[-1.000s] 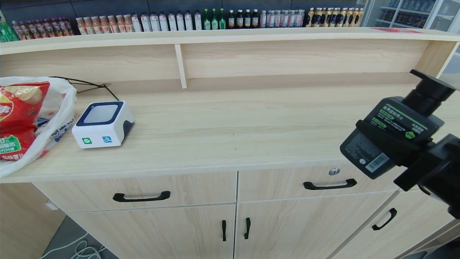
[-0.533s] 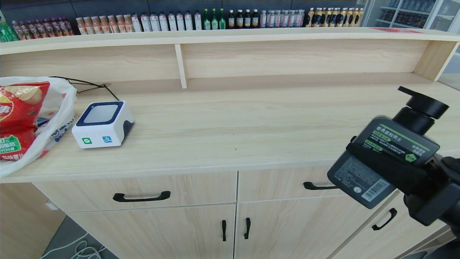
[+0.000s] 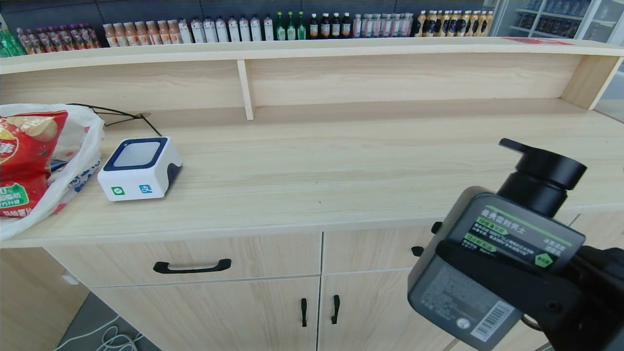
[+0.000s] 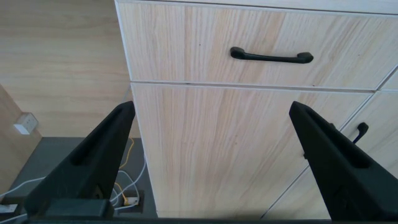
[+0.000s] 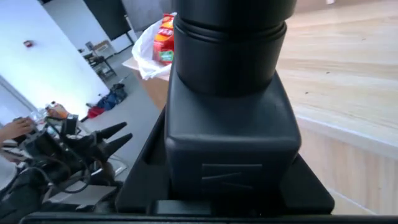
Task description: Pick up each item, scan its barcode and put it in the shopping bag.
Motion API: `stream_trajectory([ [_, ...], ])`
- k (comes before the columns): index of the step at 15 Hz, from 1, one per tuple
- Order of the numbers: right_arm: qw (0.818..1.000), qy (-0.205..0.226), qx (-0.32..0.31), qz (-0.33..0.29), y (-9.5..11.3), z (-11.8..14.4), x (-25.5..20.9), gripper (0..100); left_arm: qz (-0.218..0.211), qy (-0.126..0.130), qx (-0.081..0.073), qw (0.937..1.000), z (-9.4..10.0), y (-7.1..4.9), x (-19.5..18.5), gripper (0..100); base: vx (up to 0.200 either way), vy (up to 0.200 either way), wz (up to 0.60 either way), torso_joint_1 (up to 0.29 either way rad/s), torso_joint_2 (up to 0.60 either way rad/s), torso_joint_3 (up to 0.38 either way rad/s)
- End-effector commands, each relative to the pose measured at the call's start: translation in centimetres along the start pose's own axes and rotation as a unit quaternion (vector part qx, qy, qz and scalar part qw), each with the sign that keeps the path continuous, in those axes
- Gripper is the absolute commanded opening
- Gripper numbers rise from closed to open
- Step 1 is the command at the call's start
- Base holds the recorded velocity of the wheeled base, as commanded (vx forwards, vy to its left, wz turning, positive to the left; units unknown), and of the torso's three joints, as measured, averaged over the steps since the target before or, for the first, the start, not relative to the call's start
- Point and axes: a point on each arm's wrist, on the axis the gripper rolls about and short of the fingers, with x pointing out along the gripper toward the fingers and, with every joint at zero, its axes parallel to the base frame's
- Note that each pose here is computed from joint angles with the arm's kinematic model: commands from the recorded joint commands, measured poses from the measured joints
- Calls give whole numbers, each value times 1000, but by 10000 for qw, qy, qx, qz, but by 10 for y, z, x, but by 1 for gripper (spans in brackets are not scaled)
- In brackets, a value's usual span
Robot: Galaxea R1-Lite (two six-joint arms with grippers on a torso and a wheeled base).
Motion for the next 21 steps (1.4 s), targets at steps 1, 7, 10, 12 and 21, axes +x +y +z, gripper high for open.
stream_trajectory([
  [1, 9996, 98, 229, 136, 2, -5, 11, 0, -6, -2, 0, 10000, 0, 0, 0, 100, 0, 0, 0, 0, 0, 0],
  [7, 9881, -246, 1285, 804, 7, -10, 33, 0, 1, 6, 0, 10000, 0, 0, 0, 100, 0, 0, 0, 0, 0, 0],
  [10, 9850, -345, 1441, 882, 6, -12, 41, 0, 1, -2, 0, 10000, 0, 0, 0, 100, 0, 0, 0, 0, 0, 0],
  [12, 9833, -395, 1518, 919, 6, -11, 40, 0, 1, -2, 0, 10000, 0, 0, 0, 100, 0, 0, 0, 0, 0, 0],
  [21, 9824, -403, 1512, 1022, 11, -11, 39, 0, 1, -2, 0, 10000, 0, 0, 0, 100, 0, 0, 0, 0, 0, 0],
])
